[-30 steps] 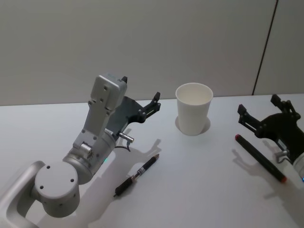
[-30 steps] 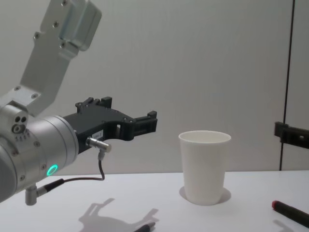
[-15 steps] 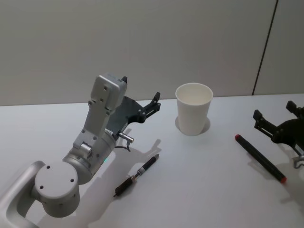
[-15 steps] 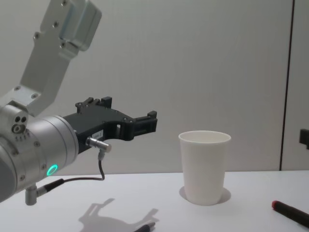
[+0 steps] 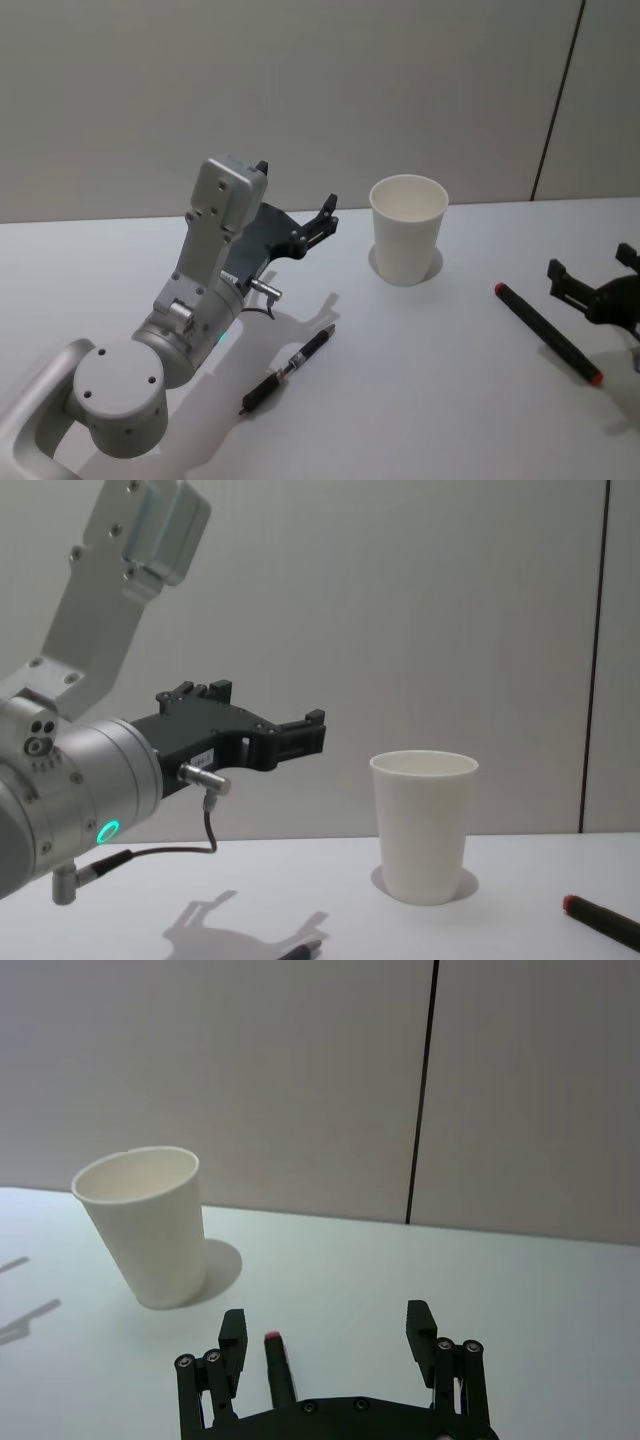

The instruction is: Place the pen into the pen holder.

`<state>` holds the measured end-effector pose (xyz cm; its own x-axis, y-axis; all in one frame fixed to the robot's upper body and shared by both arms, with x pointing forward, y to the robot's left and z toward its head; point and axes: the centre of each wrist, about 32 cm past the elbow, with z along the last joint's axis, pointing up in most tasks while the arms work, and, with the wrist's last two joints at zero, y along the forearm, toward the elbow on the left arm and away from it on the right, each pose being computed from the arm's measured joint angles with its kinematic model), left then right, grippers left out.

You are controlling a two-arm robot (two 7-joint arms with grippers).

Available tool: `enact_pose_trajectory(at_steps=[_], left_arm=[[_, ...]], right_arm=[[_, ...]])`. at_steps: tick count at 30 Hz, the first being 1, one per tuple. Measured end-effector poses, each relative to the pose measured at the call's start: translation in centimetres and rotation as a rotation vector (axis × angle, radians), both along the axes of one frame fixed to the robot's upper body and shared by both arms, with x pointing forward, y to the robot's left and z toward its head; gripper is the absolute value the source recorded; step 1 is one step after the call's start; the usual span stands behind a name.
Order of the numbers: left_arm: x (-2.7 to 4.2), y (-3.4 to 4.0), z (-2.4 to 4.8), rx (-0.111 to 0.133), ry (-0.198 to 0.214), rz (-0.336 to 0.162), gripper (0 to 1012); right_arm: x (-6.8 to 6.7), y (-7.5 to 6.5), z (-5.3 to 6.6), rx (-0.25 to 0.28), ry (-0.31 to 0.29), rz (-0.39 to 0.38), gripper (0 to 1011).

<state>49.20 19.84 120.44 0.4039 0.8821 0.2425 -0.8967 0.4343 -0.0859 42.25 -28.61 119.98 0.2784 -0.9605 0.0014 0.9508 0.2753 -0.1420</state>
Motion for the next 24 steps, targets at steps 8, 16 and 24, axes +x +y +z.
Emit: enact_pose_trajectory(at_steps=[8, 16, 24], left_arm=[[0.00, 0.00, 0.00, 0.000, 0.000, 0.000, 1001], [0.00, 0.00, 0.00, 0.000, 0.000, 0.000, 1001], [0.00, 0.00, 0.00, 0.000, 0.000, 0.000, 1001]], right_arm=[[0.1, -0.1, 0.5, -0.030, 0.119, -0.010, 1001], [0.7, 0.2, 0.4, -0.066, 0.215, 0.009, 1001], [1.4, 0.8, 0.1, -0.087, 0.263, 0.032, 1001]])
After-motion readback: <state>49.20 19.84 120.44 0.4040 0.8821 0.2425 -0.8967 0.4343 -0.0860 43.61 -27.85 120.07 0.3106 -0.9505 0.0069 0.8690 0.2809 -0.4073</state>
